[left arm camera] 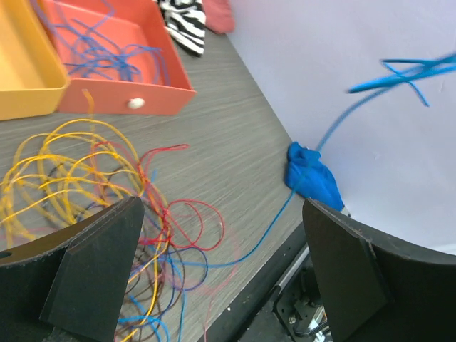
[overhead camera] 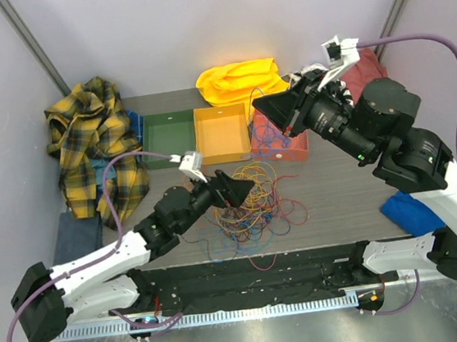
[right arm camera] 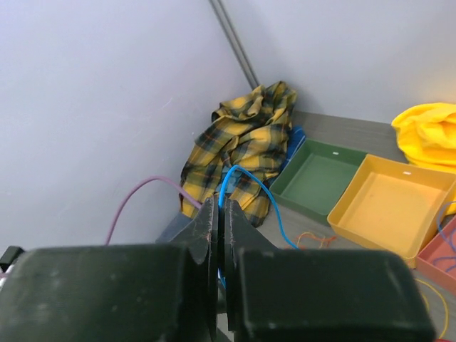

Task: Untangle the cables

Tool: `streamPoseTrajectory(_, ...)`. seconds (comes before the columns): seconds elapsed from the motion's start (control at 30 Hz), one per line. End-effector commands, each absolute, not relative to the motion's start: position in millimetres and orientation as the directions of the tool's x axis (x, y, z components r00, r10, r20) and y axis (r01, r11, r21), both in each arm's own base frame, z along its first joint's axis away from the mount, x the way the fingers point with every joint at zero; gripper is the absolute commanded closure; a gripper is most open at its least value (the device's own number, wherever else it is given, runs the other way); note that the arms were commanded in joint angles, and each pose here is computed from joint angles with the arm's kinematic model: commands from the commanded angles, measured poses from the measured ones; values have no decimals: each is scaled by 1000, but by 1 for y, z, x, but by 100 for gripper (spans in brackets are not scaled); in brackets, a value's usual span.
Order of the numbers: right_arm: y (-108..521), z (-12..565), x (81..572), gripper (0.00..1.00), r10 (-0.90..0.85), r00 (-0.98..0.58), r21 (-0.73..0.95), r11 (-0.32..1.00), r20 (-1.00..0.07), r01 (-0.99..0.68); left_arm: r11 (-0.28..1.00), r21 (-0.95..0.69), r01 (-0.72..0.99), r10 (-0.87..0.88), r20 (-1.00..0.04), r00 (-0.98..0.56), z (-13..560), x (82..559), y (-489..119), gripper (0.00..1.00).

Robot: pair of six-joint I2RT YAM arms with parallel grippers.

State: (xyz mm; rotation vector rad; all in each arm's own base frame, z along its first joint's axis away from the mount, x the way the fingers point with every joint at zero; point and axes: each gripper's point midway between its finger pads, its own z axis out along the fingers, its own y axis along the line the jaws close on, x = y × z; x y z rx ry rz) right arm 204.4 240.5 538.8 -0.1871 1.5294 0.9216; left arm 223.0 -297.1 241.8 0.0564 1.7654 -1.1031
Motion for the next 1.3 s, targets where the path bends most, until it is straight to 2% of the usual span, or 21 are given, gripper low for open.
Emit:
streamPoseTrajectory(0.0,252,555,192,99,433,-245,475,575,-868,-666,471,-583,662,-489,-797,-354,297,220,-328,0)
streamPoseTrajectory(0.17,255,553,189,99,443,-271,498,553,-855,-668,390,-550,738,-486,-804,-342,300,207,-359,0)
streamPoseTrajectory(0.37,254,548,187,99,446,-283,509,549,-849,-663,397,-552,733,-476,-807,-350,289,210,-371,1)
streamPoseTrajectory(0.47,255,547,186,99,448,-290,515,540,-846,-666,408,-544,733,-453,-818,-354,280,215,-380,9)
streamPoseTrajectory(0.5,254,548,184,99,451,-290,516,535,-844,-669,413,-544,730,-450,-819,-355,278,218,-384,18)
streamPoseTrajectory(0.57,251,550,183,99,457,-287,518,534,-842,-669,417,-532,737,-442,-827,-347,278,219,-388,28)
streamPoseTrajectory(0.6,248,552,181,99,462,-284,518,532,-840,-669,417,-527,741,-443,-829,-340,282,220,-389,40)
streamPoseTrajectory(0.63,246,551,180,99,464,-286,521,531,-839,-669,426,-520,740,-443,-833,-331,283,222,-388,46)
streamPoseTrajectory(0.67,245,551,179,99,465,-284,521,531,-838,-668,431,-514,742,-443,-836,-323,285,223,-388,58)
streamPoseTrajectory(0.73,241,550,177,99,470,-285,525,528,-835,-667,446,-498,744,-446,-844,-297,291,227,-387,74)
streamPoseTrajectory(0.77,239,551,175,99,474,-287,528,525,-833,-668,450,-494,744,-451,-845,-289,295,229,-386,95)
streamPoseTrajectory(0.8,237,547,176,99,474,-287,531,533,-832,-659,467,-492,735,-435,-851,-293,292,231,-385,100)
streamPoseTrajectory(0.9,223,543,175,99,477,-266,524,567,-838,-636,509,-478,716,-447,-858,-254,316,235,-369,100)
streamPoseTrajectory(0.93,210,543,174,99,485,-243,519,588,-840,-621,557,-465,688,-397,-877,-271,317,235,-362,100)
streamPoseTrajectory(1.0,202,527,179,99,472,-230,509,632,-851,-584,660,-424,620,-383,-900,-208,353,242,-329,100)
streamPoseTrajectory(1.03,193,523,182,99,478,-209,506,661,-853,-555,749,-358,557,-253,-932,-259,331,242,-311,100)
streamPoseTrajectory(1.07,183,521,180,99,486,-195,506,668,-852,-545,755,-362,547,-302,-932,-201,387,241,-294,100)
streamPoseTrajectory(1.13,183,494,186,99,459,-208,496,703,-864,-510,817,-288,500,-246,-958,-149,412,242,-267,100)
streamPoseTrajectory(1.17,179,489,185,99,461,-204,497,707,-863,-503,820,-281,498,-254,-959,-123,444,236,-252,100)
streamPoseTrajectory(1.27,195,451,192,99,423,-253,492,719,-870,-491,830,-237,506,-216,-971,-102,472,229,-238,100)
